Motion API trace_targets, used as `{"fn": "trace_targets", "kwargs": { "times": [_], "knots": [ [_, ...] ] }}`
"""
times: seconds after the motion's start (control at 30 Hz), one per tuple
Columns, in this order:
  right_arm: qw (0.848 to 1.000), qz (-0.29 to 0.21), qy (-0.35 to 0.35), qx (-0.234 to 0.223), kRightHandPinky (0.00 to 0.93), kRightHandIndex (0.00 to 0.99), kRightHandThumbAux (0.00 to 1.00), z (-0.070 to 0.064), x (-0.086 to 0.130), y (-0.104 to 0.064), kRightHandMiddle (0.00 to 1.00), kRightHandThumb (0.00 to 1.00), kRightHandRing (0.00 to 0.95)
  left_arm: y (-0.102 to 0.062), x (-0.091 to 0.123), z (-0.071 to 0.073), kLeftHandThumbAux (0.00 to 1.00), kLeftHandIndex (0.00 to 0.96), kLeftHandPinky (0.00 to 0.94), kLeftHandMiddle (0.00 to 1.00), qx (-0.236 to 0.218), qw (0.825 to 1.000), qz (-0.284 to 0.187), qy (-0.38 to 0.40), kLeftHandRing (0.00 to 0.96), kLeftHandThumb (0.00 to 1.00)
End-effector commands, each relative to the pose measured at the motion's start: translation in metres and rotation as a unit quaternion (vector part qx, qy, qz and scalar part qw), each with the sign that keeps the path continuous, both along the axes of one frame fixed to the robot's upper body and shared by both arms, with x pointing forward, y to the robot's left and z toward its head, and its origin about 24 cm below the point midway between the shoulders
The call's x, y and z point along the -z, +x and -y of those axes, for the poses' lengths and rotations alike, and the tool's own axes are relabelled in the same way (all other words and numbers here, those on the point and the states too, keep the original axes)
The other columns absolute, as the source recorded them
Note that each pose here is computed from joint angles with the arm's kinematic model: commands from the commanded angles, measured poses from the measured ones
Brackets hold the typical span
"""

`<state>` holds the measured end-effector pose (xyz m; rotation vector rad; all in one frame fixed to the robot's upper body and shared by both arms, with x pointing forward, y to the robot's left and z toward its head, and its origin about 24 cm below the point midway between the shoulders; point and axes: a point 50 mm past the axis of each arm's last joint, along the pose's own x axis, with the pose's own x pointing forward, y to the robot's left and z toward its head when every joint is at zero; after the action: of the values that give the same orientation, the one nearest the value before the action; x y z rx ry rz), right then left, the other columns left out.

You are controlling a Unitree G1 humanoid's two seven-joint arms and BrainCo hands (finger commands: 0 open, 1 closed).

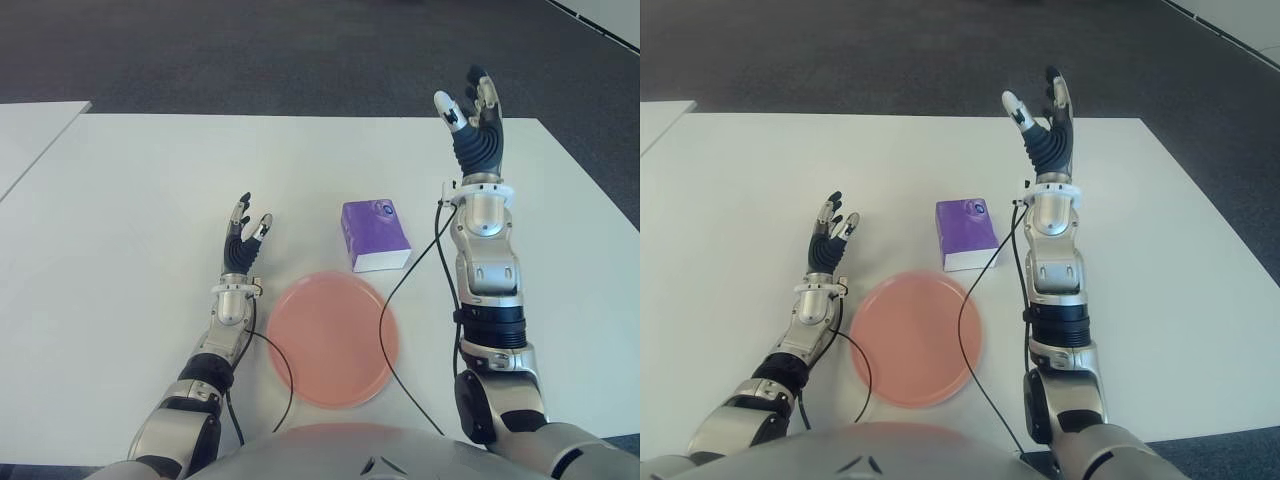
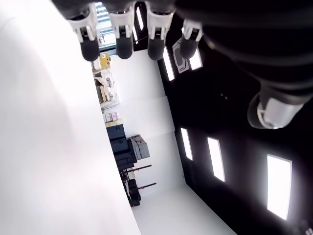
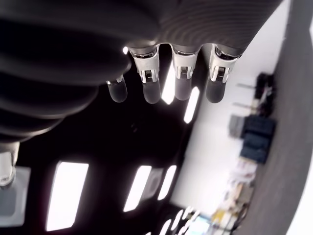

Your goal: Put the tissue paper into the plate.

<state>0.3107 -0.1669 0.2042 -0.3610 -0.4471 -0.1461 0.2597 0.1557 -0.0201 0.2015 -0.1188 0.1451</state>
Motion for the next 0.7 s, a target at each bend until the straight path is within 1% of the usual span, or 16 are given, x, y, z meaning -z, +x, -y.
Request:
{"fn": "trace_targets", "kwargs": {
  "times": [0.03,0.07,0.13,0.3,0.37,0.43,0.5,0.57,0.6,0.7],
  "knots": [
    [0.998,0.016,-0.020,-0.057,0.000,0.000,0.443,-0.009,-0.013,0.000,0.000,0.366,0.000,-0.019,0.024,0.005,0.390,0.000,0.000,0.000,-0.007,0.999,-0.054,-0.004,0.000,0.005],
    [0.996,0.021,-0.024,-0.080,0.000,0.000,0.448,-0.016,-0.015,0.000,0.000,0.368,0.000,-0.019,0.024,0.005,0.391,0.000,0.000,0.000,-0.007,0.998,-0.055,-0.001,0.000,0.005],
    [0.993,0.025,-0.029,-0.108,0.000,0.000,0.462,-0.023,-0.018,-0.001,0.000,0.384,0.000,-0.020,0.025,0.005,0.395,0.000,0.000,0.000,-0.007,0.998,-0.056,0.002,0.000,0.004],
    [0.985,0.016,-0.056,-0.162,0.000,0.000,0.489,-0.033,-0.017,0.004,0.000,0.407,0.000,-0.020,0.026,0.006,0.402,0.000,0.000,0.000,-0.009,0.998,-0.060,-0.001,0.000,0.005],
    [0.979,0.021,-0.105,-0.176,0.000,0.000,0.498,-0.044,-0.018,0.008,0.000,0.413,0.000,-0.020,0.026,0.007,0.403,0.000,0.000,0.000,-0.010,0.998,-0.063,-0.006,0.000,0.009],
    [0.971,0.029,-0.157,-0.180,0.000,0.000,0.501,-0.049,-0.018,0.012,0.000,0.413,0.000,-0.020,0.027,0.008,0.404,0.000,0.000,0.000,-0.010,0.998,-0.065,-0.009,0.000,0.013],
    [0.961,0.035,-0.204,-0.185,0.000,0.000,0.498,-0.052,-0.019,0.013,0.000,0.408,0.000,-0.020,0.027,0.009,0.405,0.000,0.000,0.000,-0.010,0.998,-0.066,-0.010,0.000,0.016],
    [0.941,0.036,-0.270,-0.201,0.000,0.000,0.474,-0.054,-0.018,0.013,0.000,0.399,0.000,-0.020,0.027,0.009,0.406,0.000,0.000,0.000,-0.008,0.998,-0.066,-0.011,0.000,0.019],
    [0.932,0.020,-0.295,-0.208,0.000,0.000,0.466,-0.051,-0.009,0.019,0.000,0.397,0.000,-0.020,0.027,0.009,0.406,0.000,0.000,0.000,-0.007,0.998,-0.067,-0.010,0.000,0.020],
    [0.914,-0.027,-0.338,-0.222,0.000,0.000,0.415,-0.041,0.014,0.035,0.000,0.378,0.000,-0.021,0.028,0.010,0.409,0.000,0.000,0.000,-0.004,0.997,-0.071,-0.010,0.000,0.019]
  ]
}}
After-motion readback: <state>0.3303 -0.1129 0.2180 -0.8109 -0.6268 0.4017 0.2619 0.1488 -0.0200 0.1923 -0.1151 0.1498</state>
